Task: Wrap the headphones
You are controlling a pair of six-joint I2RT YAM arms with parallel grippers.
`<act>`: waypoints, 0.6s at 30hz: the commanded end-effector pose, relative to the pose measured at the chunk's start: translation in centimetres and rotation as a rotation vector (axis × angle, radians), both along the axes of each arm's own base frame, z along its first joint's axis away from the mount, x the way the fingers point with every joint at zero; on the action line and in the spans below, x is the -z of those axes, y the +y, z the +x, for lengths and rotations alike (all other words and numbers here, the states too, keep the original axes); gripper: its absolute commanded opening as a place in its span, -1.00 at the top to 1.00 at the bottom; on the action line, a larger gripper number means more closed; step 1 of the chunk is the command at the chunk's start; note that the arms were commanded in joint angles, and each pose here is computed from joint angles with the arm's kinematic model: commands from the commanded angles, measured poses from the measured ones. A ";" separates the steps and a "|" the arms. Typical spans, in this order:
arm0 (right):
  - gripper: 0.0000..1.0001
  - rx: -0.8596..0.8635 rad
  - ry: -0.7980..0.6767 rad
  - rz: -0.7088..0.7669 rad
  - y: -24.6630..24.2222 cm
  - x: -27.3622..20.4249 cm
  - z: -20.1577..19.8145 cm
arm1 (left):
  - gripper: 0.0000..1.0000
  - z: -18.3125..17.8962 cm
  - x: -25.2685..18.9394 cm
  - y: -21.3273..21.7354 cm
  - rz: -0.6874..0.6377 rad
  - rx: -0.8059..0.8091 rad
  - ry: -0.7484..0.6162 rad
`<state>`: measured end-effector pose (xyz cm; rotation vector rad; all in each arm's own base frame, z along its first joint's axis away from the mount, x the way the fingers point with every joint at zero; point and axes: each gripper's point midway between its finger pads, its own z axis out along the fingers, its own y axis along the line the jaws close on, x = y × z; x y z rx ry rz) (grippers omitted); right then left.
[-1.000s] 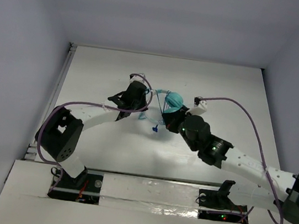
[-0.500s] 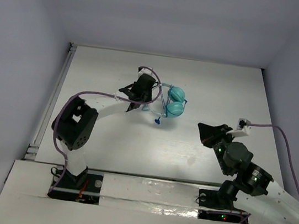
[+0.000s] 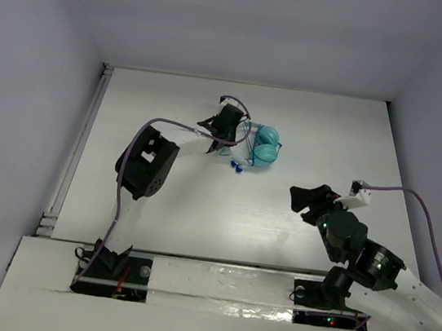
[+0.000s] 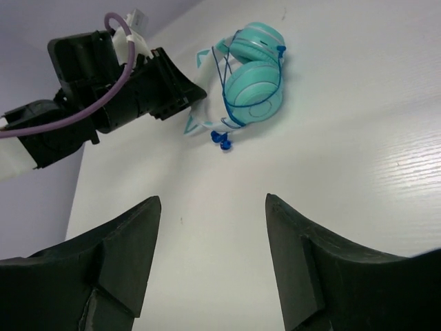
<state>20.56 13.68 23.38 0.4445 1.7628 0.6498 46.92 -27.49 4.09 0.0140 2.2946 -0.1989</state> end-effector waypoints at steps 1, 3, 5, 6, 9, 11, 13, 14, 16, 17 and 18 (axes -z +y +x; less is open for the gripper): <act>-0.37 0.029 -0.004 -0.010 -0.3 -0.4 0.3 | 0.70 2.7 -4.4 -1.1 -0.060 -0.001 -0.113; -0.45 0.036 -0.011 -0.011 -0.4 -0.8 0.4 | 0.56 2.4 -4.7 -0.8 -0.061 -0.004 -0.116; -0.52 0.043 -0.021 -0.016 -0.5 -1.1 0.5 | 0.35 2.2 -7.1 -0.6 -0.089 -0.010 -0.156; -0.53 0.044 -0.027 -0.016 -0.6 -1.3 0.5 | 0.27 1.5 -7.0 -0.2 -0.090 -0.014 -0.153; -0.54 0.059 -0.047 -0.015 -0.9 -2.3 0.6 | -0.02 -0.2 -10.3 1.0 -0.154 -0.039 -0.214; -0.53 0.089 -0.065 -0.011 -1.6 -3.3 0.7 | -0.08 -1.2 -14.3 1.6 -0.229 -0.054 -0.290; -0.53 0.120 -0.075 -0.014 -2.5 -4.0 0.7 | -0.14 -2.6 -15.4 2.6 -0.253 -0.063 -0.315; -0.53 0.134 -0.093 -0.005 -3.1 -5.1 0.6 | -0.15 -3.6 -18.4 3.3 -0.296 -0.070 -0.368; -0.53 0.181 -0.125 0.032 -4.7 -6.5 0.2 | -0.17 -5.6 -21.8 4.8 -0.343 -0.081 -0.435; -0.53 0.188 -0.145 0.046 -5.3 -7.3 0.0 | -0.18 -6.5 -22.6 4.9 -0.363 -0.077 -0.446; -0.54 0.194 -0.165 0.078 -5.8 -8.4 -0.2 | -0.19 -7.3 -23.0 5.6 -0.369 -0.087 -0.449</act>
